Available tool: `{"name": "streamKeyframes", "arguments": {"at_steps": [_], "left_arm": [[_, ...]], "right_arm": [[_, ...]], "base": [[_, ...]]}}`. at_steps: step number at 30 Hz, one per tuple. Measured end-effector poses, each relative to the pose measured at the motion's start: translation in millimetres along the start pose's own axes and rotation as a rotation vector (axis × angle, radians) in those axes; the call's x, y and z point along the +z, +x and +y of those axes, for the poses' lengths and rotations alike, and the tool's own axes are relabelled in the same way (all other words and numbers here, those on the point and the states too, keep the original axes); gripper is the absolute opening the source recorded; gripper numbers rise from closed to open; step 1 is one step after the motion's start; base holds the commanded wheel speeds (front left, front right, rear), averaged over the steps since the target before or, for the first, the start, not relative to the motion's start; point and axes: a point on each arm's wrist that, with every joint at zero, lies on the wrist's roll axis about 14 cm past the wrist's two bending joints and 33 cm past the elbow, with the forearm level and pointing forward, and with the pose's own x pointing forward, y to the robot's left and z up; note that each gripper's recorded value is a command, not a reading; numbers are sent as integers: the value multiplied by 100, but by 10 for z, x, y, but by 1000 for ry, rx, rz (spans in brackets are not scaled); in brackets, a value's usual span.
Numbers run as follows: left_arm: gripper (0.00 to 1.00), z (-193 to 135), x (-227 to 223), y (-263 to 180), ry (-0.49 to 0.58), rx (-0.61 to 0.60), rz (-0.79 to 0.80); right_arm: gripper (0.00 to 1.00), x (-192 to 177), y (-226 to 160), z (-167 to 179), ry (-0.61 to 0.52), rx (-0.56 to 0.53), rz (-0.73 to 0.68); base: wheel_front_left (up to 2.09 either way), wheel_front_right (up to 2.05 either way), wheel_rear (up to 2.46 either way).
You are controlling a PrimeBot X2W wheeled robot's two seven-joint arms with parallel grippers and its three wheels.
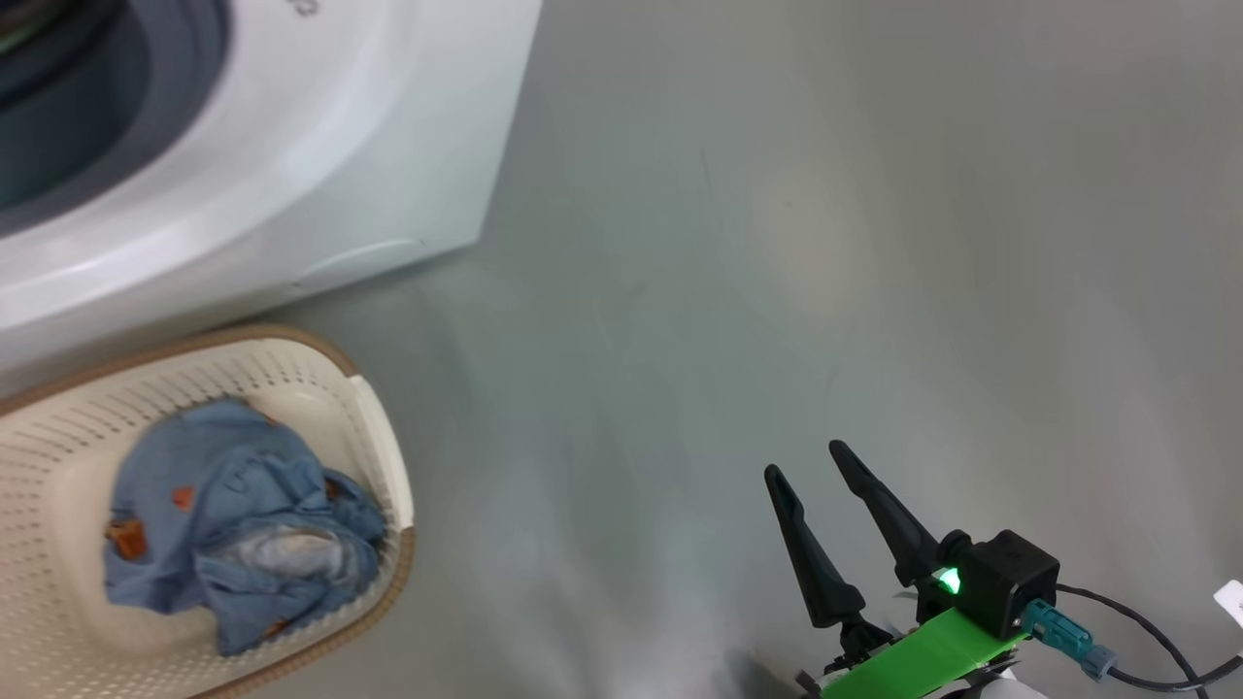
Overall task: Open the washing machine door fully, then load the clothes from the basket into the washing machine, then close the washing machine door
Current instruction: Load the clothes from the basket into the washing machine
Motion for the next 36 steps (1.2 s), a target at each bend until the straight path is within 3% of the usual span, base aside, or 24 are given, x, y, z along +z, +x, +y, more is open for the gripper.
{"name": "streamKeyframes", "arguments": {"at_steps": [16, 27, 36], "left_arm": [[100, -426, -99, -960, -147, -86, -15], [100, -227, -336, -1916, -222, -26, -59], [100, -101, -409, -2639, -241, 24, -115]], "right_arm": [[100, 351, -2, 274, -19, 106, -120], [100, 732, -84, 404, -42, 157, -244], [100, 775, -204, 516, -73, 196, -268]], "base": [[0, 0, 0], [0, 0, 0], [0, 0, 0]]}}
